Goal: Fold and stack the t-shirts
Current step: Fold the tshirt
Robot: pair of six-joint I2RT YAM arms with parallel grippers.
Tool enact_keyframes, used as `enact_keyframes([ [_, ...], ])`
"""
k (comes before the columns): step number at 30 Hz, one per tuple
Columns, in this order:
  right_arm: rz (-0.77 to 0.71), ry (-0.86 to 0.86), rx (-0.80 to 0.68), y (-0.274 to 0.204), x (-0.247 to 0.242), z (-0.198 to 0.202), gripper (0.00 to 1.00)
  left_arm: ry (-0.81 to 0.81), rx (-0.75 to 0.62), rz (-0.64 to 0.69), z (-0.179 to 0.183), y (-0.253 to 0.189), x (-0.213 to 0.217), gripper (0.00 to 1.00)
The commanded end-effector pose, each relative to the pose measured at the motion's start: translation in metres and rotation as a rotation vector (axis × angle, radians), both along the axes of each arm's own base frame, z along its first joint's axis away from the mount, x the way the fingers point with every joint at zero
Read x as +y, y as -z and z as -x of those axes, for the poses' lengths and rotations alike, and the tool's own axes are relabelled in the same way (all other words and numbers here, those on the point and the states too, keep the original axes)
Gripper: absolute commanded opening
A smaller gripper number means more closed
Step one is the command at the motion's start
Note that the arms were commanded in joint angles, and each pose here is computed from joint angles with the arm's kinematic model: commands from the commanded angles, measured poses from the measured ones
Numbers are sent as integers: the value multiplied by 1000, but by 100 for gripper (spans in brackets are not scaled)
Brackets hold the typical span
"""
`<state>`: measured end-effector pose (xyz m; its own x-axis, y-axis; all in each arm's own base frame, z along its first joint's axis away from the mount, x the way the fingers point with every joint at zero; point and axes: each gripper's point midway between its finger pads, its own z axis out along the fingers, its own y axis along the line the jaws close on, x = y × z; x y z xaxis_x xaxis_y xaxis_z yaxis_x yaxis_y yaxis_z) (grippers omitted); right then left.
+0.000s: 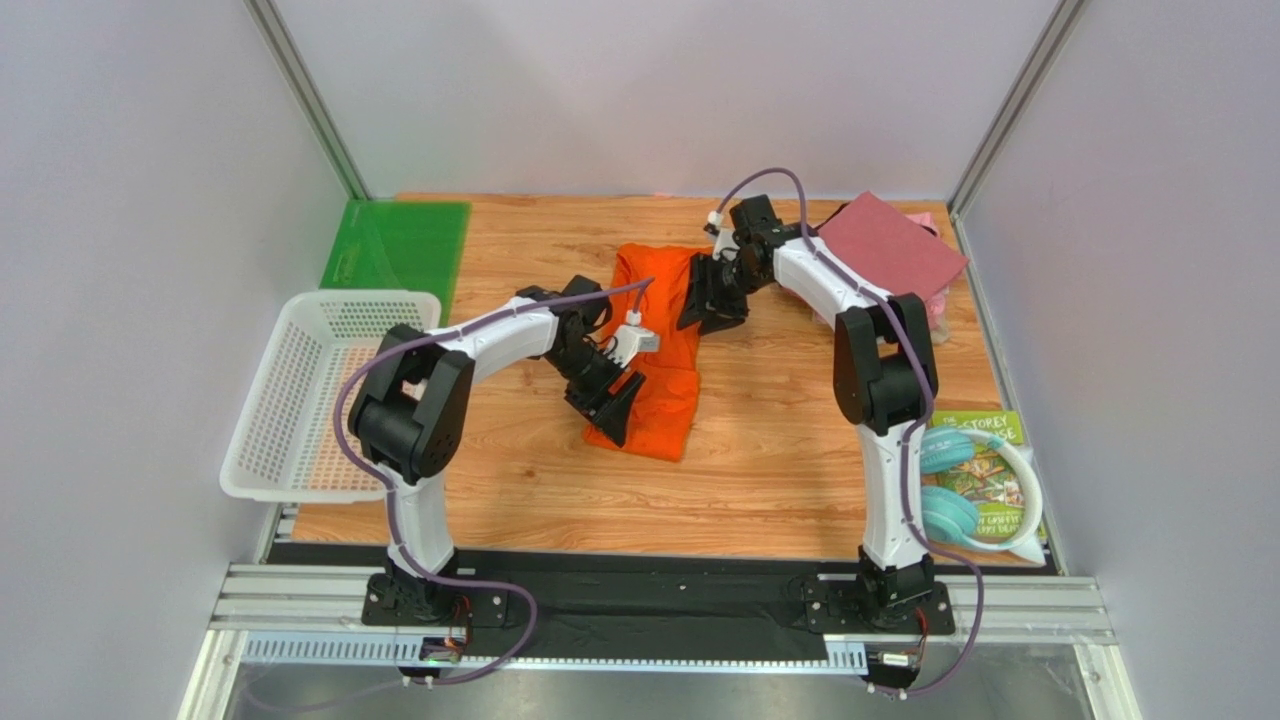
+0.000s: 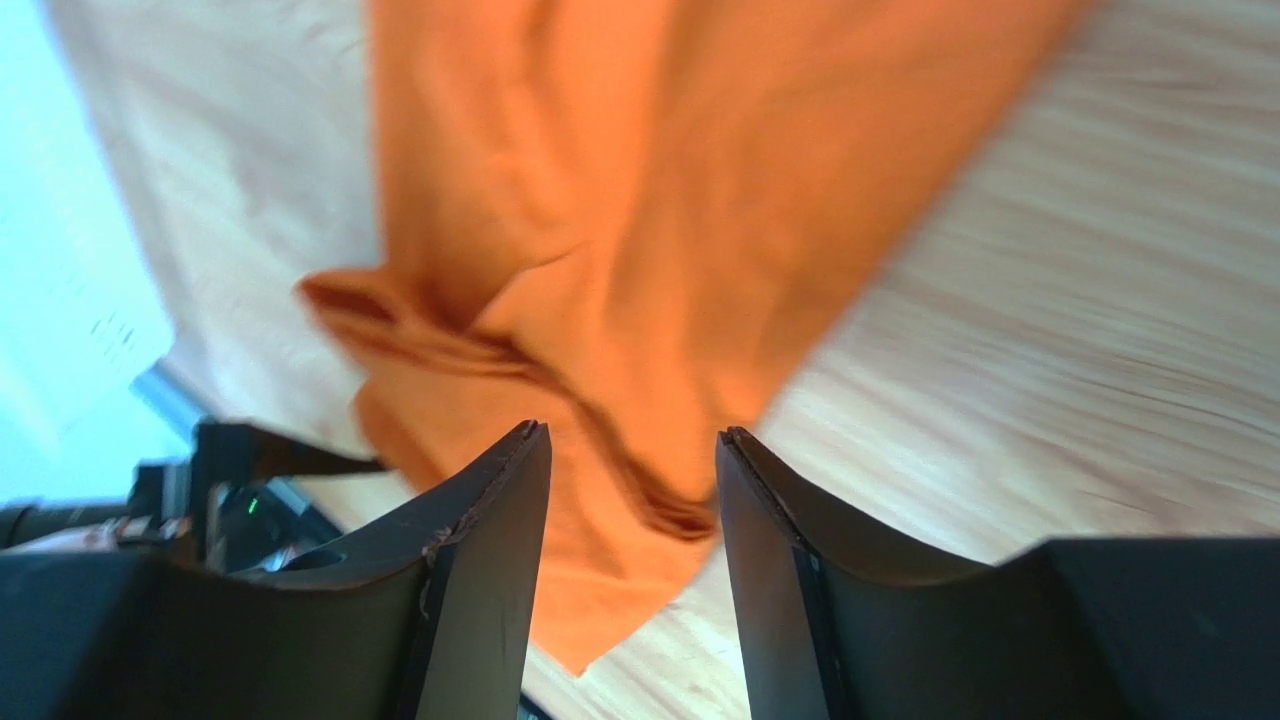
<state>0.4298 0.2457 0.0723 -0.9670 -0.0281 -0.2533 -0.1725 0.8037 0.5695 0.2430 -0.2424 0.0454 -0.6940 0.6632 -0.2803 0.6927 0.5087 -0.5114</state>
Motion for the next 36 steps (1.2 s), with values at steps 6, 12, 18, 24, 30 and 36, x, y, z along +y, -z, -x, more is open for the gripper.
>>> enact_keyframes([
  [6, -196, -303, -37, -46, 66, 30, 50, -10, -169, 102, -12, -49, 0, 73],
  [12, -175, -415, -28, -30, 77, 41, 51, -184, -296, 225, -57, -113, 21, 73],
  [18, -44, -452, -15, 1, 53, 49, 54, -275, -349, 241, -79, -140, 46, 73],
  [24, 60, -446, -6, 14, 36, 51, 54, -301, -337, 252, -81, -140, 53, 73],
  [30, 101, -443, 2, 28, 32, 48, 53, -298, -321, 269, -78, -140, 50, 73],
  [36, 58, -467, 15, 30, 47, 50, 53, -296, -306, 274, -78, -138, 48, 73],
])
